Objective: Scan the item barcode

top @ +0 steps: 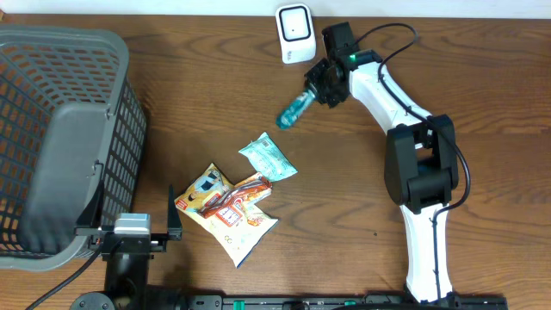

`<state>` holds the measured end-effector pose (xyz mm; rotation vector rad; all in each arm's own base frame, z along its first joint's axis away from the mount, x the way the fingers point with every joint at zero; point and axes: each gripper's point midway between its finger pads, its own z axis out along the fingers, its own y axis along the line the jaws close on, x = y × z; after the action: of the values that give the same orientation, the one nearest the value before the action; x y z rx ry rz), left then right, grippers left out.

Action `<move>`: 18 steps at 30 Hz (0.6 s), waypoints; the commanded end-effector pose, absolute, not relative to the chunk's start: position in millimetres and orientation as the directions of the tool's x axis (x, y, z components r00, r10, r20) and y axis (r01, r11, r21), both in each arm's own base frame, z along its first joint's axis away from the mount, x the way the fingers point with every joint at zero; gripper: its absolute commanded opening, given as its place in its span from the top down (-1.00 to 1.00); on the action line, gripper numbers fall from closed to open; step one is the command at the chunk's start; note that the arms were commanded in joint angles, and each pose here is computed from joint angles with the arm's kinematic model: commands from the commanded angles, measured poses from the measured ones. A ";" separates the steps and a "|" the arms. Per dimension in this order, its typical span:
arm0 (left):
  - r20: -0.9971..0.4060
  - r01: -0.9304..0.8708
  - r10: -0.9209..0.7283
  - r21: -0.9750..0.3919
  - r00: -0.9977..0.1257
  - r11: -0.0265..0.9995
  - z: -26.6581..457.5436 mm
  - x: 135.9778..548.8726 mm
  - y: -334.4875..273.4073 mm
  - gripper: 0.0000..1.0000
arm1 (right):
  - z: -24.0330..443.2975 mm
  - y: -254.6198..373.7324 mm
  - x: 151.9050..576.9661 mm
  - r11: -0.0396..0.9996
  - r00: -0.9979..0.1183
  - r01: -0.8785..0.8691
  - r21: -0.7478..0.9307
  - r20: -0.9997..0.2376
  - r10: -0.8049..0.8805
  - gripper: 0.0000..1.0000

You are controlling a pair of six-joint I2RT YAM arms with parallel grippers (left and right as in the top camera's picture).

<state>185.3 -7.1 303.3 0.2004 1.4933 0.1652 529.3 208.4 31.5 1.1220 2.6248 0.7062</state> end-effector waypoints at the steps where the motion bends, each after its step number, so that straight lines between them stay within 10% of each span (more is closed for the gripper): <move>1: -0.973 0.026 0.215 0.217 0.083 0.976 306.6 183.8 -9.3 -0.99 | 70.2 218.1 547.2 0.542 -0.674 0.580 0.608 -0.015 0.738 0.97; 18: -0.973 0.026 0.215 0.217 0.083 0.976 306.5 183.8 -9.2 -0.99 | 102.5 201.2 583.6 0.365 -0.606 0.562 0.742 0.070 0.792 0.98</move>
<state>185.4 -7.1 303.2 0.2007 1.4937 0.1655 567.7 210.8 61.8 1.1540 2.4638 1.0226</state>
